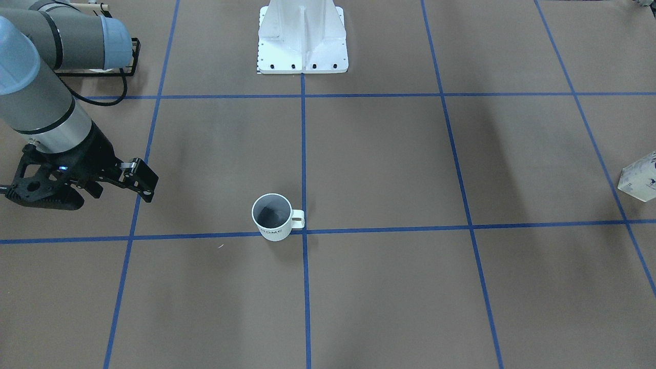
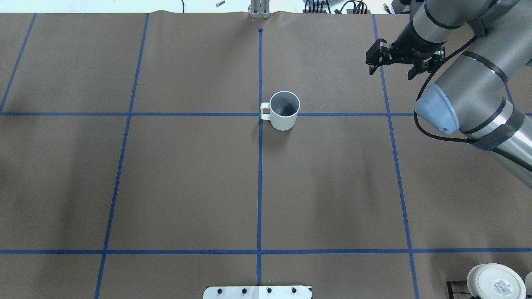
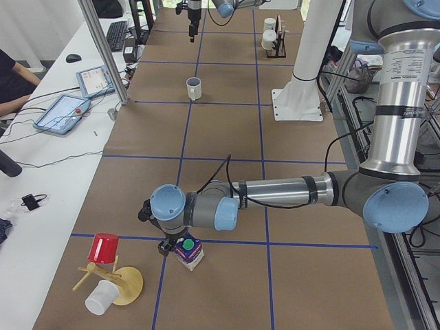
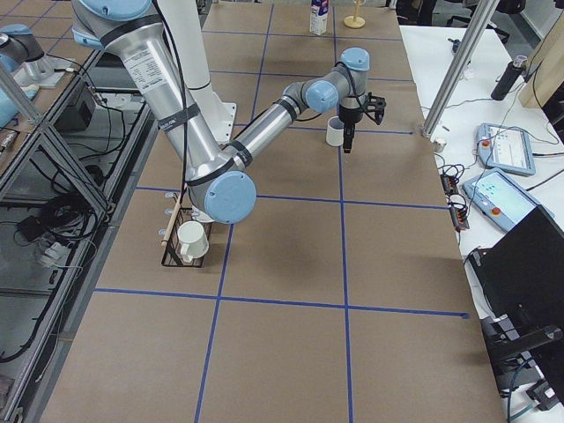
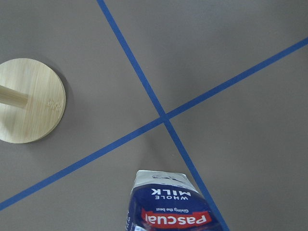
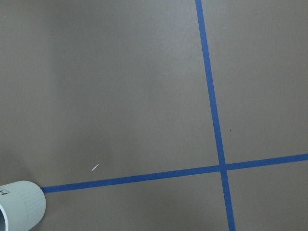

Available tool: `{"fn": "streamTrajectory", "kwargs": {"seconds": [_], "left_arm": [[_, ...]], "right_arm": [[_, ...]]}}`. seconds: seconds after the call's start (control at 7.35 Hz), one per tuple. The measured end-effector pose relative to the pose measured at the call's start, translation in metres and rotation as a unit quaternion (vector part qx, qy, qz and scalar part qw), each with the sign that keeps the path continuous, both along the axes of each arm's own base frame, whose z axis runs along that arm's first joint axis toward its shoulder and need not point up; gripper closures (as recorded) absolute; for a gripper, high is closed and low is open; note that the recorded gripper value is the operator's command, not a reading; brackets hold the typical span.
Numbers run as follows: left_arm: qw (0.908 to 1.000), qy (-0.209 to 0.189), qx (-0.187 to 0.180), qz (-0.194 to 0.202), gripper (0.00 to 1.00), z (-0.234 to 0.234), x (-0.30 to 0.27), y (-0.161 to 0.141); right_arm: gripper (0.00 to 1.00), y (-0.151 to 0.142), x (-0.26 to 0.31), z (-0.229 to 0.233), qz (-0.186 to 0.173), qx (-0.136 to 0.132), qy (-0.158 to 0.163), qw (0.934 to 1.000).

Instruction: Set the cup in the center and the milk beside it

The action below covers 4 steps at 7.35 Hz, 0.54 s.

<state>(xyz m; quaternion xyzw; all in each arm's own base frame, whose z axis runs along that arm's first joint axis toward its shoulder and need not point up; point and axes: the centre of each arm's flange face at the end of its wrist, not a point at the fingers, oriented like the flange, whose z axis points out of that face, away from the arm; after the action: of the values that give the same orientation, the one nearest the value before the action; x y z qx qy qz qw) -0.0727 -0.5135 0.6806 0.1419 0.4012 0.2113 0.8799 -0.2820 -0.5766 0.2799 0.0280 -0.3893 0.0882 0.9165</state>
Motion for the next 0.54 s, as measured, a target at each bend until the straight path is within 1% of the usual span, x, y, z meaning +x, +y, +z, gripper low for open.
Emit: {"fn": "streamTrajectory", "kwargs": {"seconds": [0.54], "left_arm": [[0.9998, -0.008, -0.008, 0.016, 0.02, 0.0119, 0.0150, 0.0040]], "right_arm": [[0.00, 0.0029, -0.0051, 0.0029, -0.004, -0.001, 0.001, 1.0000]]}}
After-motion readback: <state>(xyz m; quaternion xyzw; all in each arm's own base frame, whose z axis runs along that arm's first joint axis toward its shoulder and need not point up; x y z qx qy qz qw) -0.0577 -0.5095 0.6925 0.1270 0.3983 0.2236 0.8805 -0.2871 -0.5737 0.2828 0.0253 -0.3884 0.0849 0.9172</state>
